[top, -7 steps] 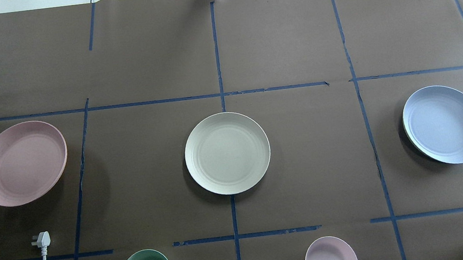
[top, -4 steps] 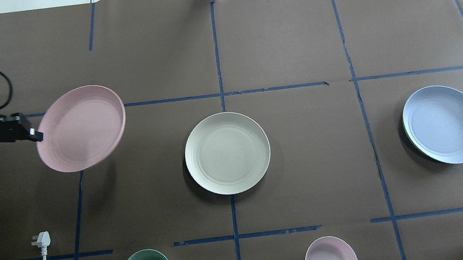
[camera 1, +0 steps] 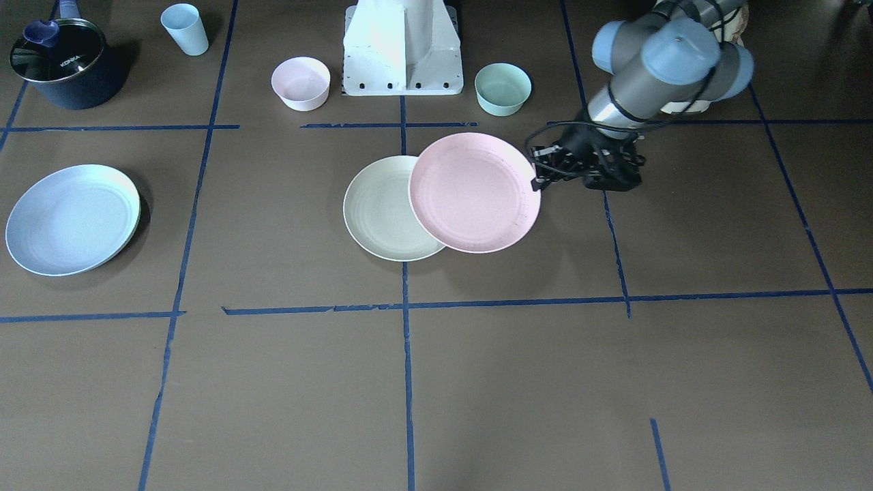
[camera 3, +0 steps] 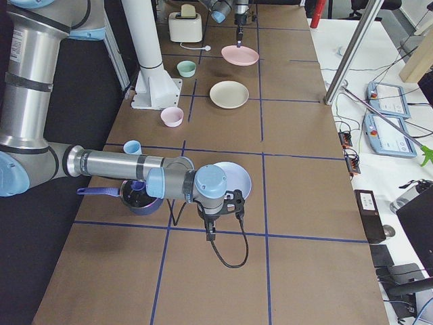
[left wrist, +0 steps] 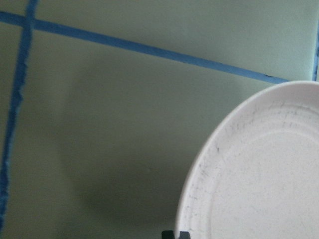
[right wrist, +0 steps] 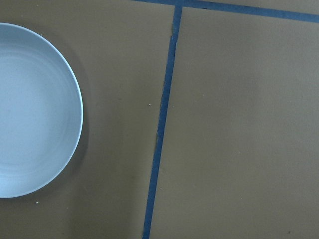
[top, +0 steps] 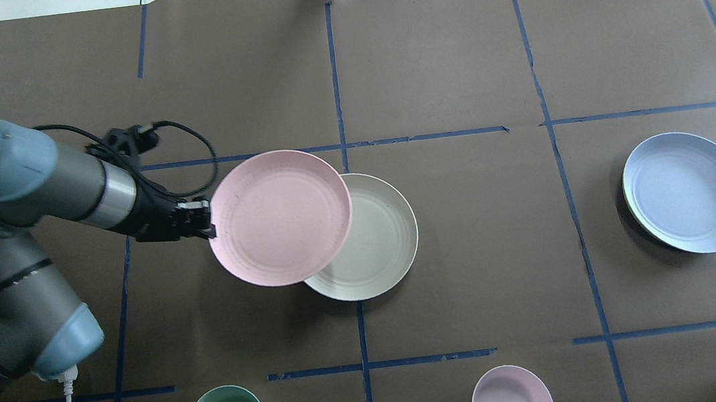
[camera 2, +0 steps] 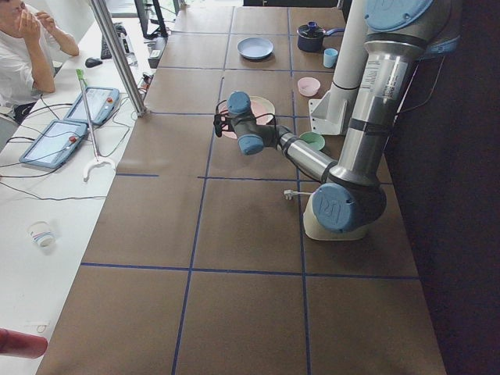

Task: Stack three plates with pink and blue

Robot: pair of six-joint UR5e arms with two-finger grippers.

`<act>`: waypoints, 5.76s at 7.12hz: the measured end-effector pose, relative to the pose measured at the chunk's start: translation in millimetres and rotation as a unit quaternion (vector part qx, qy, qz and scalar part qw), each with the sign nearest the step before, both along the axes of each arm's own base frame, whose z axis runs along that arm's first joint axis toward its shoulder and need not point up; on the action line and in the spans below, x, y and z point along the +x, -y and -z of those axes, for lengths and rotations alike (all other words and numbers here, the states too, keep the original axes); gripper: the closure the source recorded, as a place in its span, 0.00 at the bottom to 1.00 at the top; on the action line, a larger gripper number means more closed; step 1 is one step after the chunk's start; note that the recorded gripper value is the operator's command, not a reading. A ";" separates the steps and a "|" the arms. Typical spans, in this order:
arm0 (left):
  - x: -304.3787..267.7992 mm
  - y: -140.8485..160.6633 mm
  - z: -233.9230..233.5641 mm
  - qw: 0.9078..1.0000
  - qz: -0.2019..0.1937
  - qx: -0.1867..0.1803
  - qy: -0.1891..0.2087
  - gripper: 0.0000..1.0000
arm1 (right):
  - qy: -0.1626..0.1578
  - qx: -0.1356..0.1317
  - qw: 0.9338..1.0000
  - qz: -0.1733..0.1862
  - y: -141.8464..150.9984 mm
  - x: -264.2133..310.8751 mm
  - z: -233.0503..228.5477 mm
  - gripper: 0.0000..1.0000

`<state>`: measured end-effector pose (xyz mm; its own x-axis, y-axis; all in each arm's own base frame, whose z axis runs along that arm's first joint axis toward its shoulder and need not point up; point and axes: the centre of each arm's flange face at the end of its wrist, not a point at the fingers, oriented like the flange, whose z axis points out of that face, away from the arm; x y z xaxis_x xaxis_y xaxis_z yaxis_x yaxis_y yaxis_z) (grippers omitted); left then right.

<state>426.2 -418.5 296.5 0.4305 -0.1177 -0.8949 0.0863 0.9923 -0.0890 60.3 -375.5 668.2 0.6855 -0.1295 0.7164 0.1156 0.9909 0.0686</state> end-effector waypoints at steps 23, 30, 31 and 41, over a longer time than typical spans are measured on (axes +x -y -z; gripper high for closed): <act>-492.9 -2.2 -332.5 0.968 -0.147 0.122 0.163 0.00 | 0.041 0.031 0.998 -0.038 45.6 -46.4 51.4 0.00; -502.7 -19.0 -346.2 0.976 -0.131 0.115 0.127 0.00 | 0.047 0.007 0.995 -0.088 24.2 -190.3 -17.5 0.75; -502.2 -19.2 -346.8 0.977 -0.130 0.115 0.124 0.00 | 0.045 0.005 0.996 -0.082 22.0 -195.8 -19.9 0.97; -501.9 -19.0 -348.9 0.978 -0.129 0.111 0.122 0.00 | 0.139 0.003 0.987 -0.084 63.1 -225.7 80.5 1.00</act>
